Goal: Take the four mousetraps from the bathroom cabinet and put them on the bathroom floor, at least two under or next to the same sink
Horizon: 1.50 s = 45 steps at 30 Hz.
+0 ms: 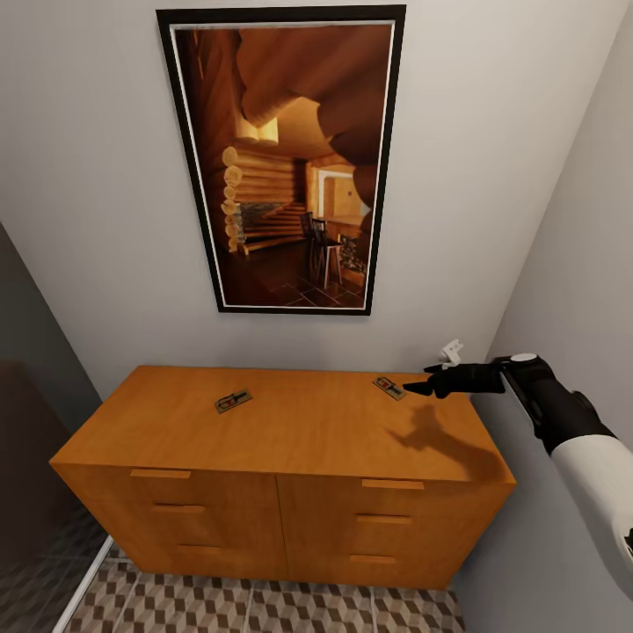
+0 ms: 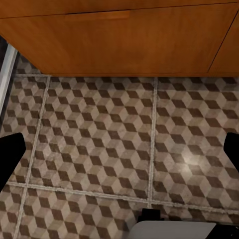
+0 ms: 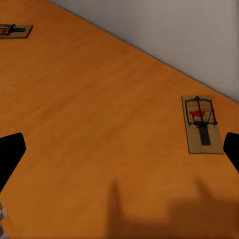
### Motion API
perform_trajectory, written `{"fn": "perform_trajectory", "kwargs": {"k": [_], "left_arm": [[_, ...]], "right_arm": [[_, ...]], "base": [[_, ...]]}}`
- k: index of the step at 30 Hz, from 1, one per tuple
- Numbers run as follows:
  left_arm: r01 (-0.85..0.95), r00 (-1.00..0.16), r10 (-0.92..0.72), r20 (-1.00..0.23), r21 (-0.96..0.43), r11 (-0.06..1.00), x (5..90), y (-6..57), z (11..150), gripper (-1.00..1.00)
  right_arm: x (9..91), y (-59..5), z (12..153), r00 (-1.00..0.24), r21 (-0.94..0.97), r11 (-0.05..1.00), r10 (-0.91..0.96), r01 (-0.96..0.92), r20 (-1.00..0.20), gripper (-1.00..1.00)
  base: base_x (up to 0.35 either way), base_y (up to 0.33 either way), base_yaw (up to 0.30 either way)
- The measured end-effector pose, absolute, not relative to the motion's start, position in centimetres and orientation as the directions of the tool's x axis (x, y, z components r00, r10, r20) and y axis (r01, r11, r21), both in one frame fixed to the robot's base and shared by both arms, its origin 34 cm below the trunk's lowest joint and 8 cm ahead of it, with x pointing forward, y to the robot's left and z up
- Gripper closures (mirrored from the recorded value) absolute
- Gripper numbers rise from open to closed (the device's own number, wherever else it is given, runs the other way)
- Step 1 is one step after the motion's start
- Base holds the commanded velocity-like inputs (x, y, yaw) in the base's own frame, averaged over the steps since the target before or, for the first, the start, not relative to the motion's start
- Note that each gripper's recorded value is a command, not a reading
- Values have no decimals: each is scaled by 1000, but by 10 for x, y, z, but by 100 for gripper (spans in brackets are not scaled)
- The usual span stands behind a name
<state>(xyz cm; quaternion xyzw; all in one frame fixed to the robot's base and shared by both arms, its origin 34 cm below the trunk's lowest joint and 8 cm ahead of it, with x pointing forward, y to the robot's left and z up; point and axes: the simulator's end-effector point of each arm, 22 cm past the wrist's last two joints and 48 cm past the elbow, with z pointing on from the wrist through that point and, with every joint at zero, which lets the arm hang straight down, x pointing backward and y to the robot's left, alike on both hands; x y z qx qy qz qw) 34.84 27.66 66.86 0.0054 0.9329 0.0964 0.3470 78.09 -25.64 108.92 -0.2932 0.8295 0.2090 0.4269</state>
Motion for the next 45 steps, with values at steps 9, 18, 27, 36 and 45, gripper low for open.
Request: {"fn": "perform_trajectory", "kwargs": {"k": [9, 18, 27, 36, 45], "left_arm": [[-57, -759, 77, -646, 183, 981, 348, 276, 669, -100], [-57, -759, 77, -646, 184, 981, 348, 277, 669, -100], [-57, -759, 77, -646, 183, 981, 348, 276, 669, -100], [-57, -759, 77, -647, 183, 981, 348, 276, 669, -100], [-56, -759, 77, -647, 183, 982, 348, 276, 669, -100]], "right_arm": [[781, -259, 1088, -472, 108, 745, -297, -658, -830, -100], [778, -263, 1076, -500, 132, 752, -286, -645, -817, -100], [775, -267, 1064, -530, 156, 760, -275, -631, -802, -100], [776, -267, 1064, -520, 149, 757, -279, -636, -807, -100], [777, -265, 1065, -505, 135, 753, -286, -644, -814, -100]], "base": [[0, 0, 0], [0, 0, 0], [0, 0, 0], [106, 0, 0], [293, 0, 0]]}}
